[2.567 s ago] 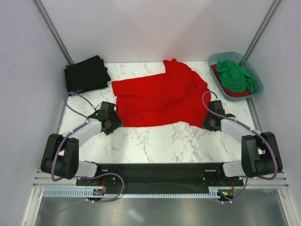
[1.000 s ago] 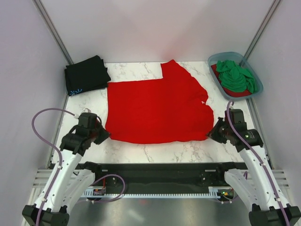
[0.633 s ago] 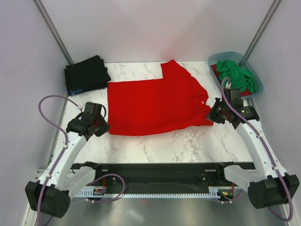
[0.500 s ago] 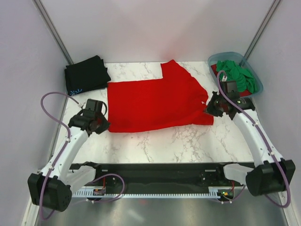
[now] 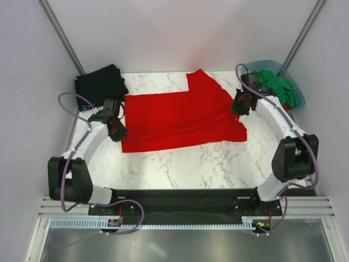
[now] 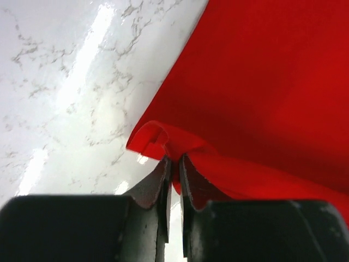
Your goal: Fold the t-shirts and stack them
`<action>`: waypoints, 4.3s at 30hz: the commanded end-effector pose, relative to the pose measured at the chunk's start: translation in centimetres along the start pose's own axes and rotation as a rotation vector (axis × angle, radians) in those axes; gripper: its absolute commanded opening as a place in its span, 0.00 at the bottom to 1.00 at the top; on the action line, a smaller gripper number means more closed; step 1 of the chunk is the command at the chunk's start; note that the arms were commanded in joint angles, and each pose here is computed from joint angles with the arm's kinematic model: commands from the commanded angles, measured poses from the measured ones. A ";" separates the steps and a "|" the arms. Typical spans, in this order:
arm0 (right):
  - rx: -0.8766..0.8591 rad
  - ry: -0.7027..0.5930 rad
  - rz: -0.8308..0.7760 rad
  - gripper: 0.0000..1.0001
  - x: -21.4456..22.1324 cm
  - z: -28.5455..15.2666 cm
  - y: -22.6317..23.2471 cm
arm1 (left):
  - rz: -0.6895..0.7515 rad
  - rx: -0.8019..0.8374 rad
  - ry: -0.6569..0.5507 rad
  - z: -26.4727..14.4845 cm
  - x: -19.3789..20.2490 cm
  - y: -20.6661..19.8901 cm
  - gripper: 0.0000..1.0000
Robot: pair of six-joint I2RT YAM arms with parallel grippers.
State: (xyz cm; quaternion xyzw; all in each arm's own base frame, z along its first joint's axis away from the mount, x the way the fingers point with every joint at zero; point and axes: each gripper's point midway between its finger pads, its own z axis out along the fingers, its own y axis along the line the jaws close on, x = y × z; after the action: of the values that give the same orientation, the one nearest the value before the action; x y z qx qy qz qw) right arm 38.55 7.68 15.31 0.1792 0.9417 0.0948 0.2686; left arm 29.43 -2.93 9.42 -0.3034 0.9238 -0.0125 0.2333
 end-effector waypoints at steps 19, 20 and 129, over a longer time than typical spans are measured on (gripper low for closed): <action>0.096 -0.036 0.109 0.88 5.5 1.6 -7.0 | -0.117 0.135 0.024 -0.1 1.9 0.3 0.71; 0.095 -0.025 0.114 0.87 6.0 1.9 -7.3 | -0.147 0.146 0.027 -0.1 2.3 0.3 0.70; -0.758 0.007 -0.062 0.65 -7.7 26.1 16.1 | 0.140 0.337 -0.053 -6.0 2.0 0.4 0.57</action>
State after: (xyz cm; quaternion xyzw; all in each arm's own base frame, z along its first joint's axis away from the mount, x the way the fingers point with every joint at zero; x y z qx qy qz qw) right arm 65.60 19.22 4.58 0.0678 0.8313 0.4243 0.3525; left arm 24.69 -4.48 13.68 -0.2144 0.9206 -0.1423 0.2937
